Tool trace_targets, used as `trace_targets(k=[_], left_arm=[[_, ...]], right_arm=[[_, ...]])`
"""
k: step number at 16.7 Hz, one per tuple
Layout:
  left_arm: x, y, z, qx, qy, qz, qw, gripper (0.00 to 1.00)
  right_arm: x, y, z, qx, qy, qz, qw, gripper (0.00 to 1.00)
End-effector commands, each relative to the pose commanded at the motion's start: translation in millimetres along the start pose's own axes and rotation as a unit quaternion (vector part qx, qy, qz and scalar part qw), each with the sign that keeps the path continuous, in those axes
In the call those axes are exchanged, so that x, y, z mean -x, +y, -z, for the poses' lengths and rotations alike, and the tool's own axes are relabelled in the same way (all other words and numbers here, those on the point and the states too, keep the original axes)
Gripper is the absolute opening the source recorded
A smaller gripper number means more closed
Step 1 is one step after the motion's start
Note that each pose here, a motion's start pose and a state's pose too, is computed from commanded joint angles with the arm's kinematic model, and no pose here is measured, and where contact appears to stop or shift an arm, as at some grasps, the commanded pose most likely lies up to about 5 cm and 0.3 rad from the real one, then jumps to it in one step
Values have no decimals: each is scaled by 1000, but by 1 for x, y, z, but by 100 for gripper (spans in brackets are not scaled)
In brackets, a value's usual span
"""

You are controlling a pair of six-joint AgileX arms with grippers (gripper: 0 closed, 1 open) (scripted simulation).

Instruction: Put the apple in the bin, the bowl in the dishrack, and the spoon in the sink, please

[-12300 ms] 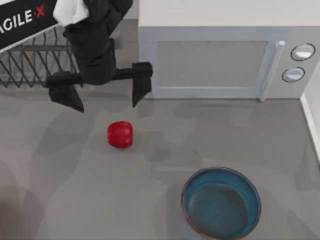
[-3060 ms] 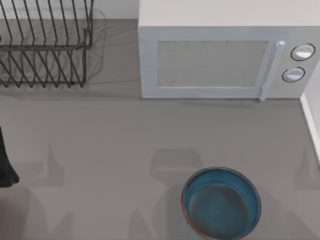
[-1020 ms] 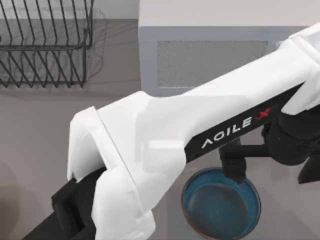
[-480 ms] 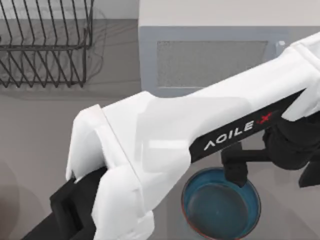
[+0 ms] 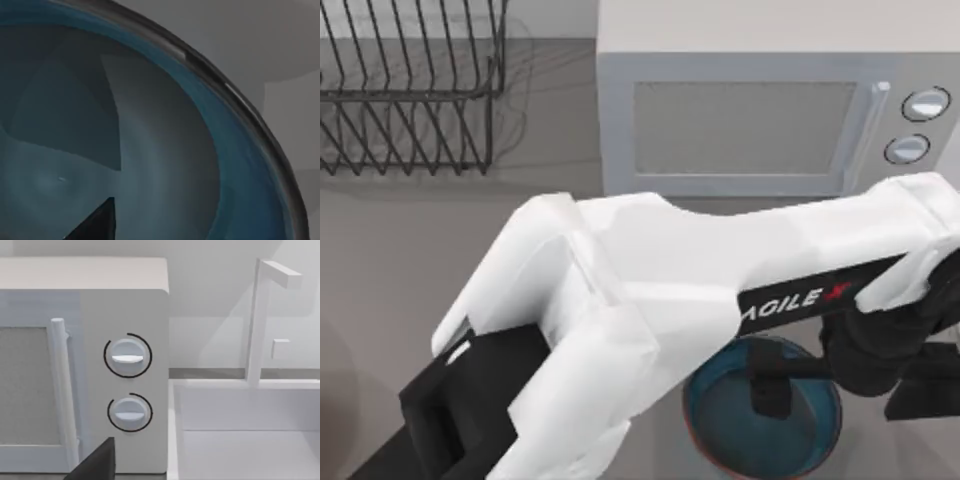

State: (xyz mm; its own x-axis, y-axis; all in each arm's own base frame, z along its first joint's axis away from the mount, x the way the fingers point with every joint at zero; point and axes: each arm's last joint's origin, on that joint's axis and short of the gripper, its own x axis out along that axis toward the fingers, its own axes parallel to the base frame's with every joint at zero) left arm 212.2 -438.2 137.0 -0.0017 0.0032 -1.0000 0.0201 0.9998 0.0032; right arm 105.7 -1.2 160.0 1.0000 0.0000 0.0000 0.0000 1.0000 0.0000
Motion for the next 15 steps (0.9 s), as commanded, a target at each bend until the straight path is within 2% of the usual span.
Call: trace_targets(k=[6, 15], left_arm=[[-9, 1, 1, 0, -1, 2, 1000, 100], [-9, 1, 1, 0, -1, 2, 1000, 32]], right_arm=[[0, 0, 0, 0, 0, 0, 1000, 100], [0, 0, 0, 0, 0, 0, 1000, 100]])
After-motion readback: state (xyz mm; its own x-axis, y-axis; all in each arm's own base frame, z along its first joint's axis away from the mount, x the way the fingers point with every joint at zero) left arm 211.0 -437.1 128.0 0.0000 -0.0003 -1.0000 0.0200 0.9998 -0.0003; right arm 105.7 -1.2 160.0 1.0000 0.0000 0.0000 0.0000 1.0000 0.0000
